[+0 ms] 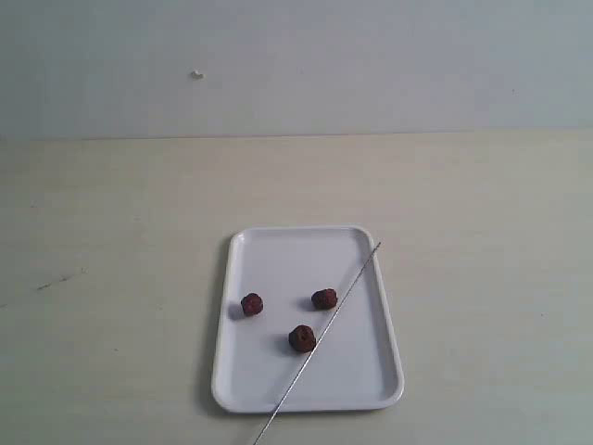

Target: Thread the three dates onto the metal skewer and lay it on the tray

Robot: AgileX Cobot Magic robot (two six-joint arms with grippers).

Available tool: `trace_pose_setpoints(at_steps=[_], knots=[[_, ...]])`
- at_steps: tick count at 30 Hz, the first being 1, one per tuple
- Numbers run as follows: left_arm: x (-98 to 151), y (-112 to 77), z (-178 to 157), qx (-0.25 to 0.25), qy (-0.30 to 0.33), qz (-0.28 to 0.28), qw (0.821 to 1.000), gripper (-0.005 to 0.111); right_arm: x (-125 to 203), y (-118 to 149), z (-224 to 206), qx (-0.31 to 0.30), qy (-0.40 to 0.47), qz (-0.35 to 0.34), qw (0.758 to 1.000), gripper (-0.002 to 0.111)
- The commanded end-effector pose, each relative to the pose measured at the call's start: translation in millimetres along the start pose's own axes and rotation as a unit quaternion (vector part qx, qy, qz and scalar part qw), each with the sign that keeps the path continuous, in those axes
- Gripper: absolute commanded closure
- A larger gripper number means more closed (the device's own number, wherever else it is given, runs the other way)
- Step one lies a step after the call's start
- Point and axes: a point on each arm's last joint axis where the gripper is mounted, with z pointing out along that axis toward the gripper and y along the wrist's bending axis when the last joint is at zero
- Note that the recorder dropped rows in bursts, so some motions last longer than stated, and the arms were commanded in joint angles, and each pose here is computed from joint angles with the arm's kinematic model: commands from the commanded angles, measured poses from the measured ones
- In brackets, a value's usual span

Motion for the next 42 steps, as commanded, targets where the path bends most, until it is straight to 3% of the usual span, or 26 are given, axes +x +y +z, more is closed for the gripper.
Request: trace_pose_setpoints(at_steps=[1,6,11,14,20,28,33,42], knots=[[0,0.1,-1,0.000,-0.004,0.002,1.000,0.107,0,-1,0,0.004,-0.005,0.000,1.000,0.108],[0,0.1,-1,0.000,-0.004,0.002,1.000,0.107,-12,-1,-1,0.007,-0.073,0.000,0.997,0.108],[0,0.1,-1,0.000,-0.004,0.002,1.000,0.107,-36,-4,-8,0.000,-0.211,0.101,0.972,0.108],[0,0.1,-1,0.000,-0.004,0.002,1.000,0.107,-41,-6,-11,-0.002,-0.242,0.138,0.960,0.108],[0,0.1,-1,0.000,-0.004,0.002,1.000,0.107,-37,-5,-8,-0.004,-0.215,0.139,0.967,0.108],[0,0.1,-1,0.000,-0.004,0.002,1.000,0.107,-10,1,-1,-0.015,-0.060,0.126,0.990,0.108],[0,0.1,-1,0.000,-0.004,0.002,1.000,0.107,-3,2,0,-0.010,-0.024,0.087,0.996,0.108],[0,0.1,-1,0.000,-0.004,0.002,1.000,0.107,-2,2,0,-0.010,-0.019,0.089,0.996,0.108]])
